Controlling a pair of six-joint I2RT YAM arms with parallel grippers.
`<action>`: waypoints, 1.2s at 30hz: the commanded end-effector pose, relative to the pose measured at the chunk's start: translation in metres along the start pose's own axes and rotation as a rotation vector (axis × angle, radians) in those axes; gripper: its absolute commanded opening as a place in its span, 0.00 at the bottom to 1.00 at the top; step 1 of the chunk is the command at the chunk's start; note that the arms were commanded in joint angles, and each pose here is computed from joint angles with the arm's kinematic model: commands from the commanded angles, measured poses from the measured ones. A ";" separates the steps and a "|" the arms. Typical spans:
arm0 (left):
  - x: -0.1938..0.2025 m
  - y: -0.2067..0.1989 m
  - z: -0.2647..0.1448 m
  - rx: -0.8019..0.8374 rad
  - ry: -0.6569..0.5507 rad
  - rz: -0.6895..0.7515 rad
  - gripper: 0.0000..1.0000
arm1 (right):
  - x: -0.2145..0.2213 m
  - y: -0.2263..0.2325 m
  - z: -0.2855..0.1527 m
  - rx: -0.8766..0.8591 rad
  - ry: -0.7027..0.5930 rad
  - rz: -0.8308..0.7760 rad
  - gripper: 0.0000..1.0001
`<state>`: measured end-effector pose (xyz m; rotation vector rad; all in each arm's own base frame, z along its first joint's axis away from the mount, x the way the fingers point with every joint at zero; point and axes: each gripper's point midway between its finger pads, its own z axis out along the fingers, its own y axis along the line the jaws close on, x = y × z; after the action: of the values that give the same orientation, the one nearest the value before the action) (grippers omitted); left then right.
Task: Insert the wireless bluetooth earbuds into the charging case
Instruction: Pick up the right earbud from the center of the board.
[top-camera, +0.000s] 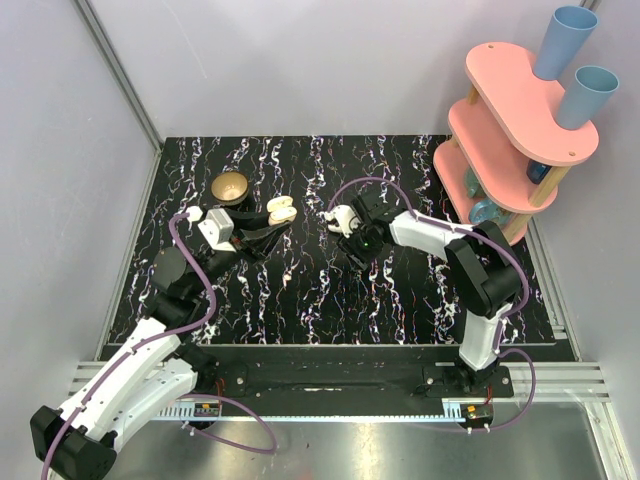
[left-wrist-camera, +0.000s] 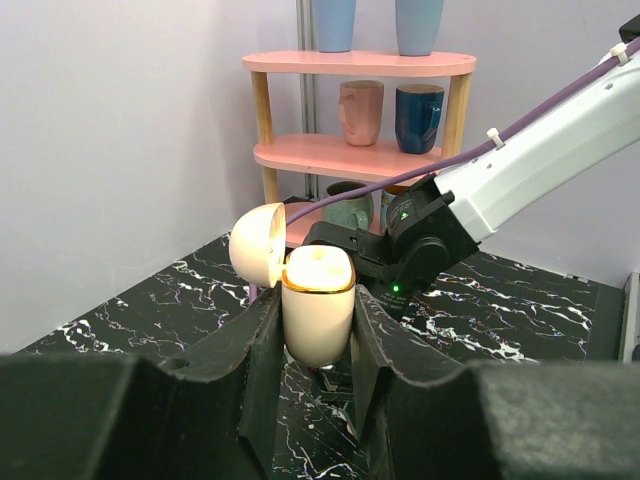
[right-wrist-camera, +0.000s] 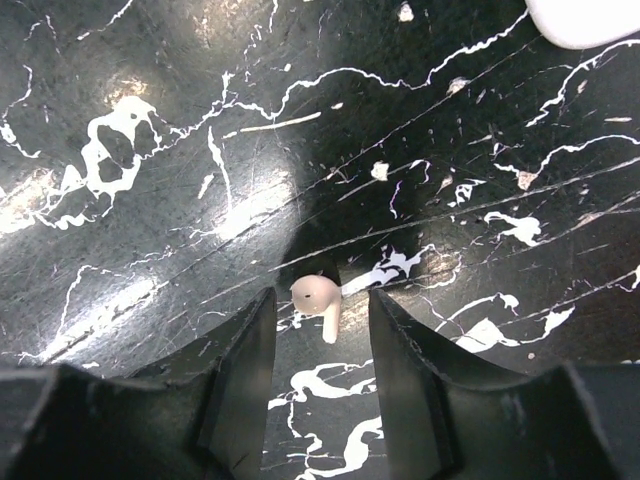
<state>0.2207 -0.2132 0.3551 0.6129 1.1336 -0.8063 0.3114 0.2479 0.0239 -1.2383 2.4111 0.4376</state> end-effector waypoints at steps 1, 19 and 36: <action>-0.012 0.000 0.002 0.001 -0.047 0.033 0.00 | -0.018 -0.005 0.002 0.031 -0.033 -0.022 0.48; -0.008 0.003 0.005 -0.003 -0.035 0.029 0.00 | -0.013 -0.004 0.003 0.022 -0.004 -0.021 0.41; -0.009 0.001 0.006 0.005 -0.034 0.022 0.00 | -0.009 -0.011 0.007 0.051 0.042 0.006 0.36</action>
<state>0.2264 -0.2164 0.3474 0.6170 1.1609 -0.8068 0.3198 0.2467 0.0162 -1.2341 2.4473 0.3897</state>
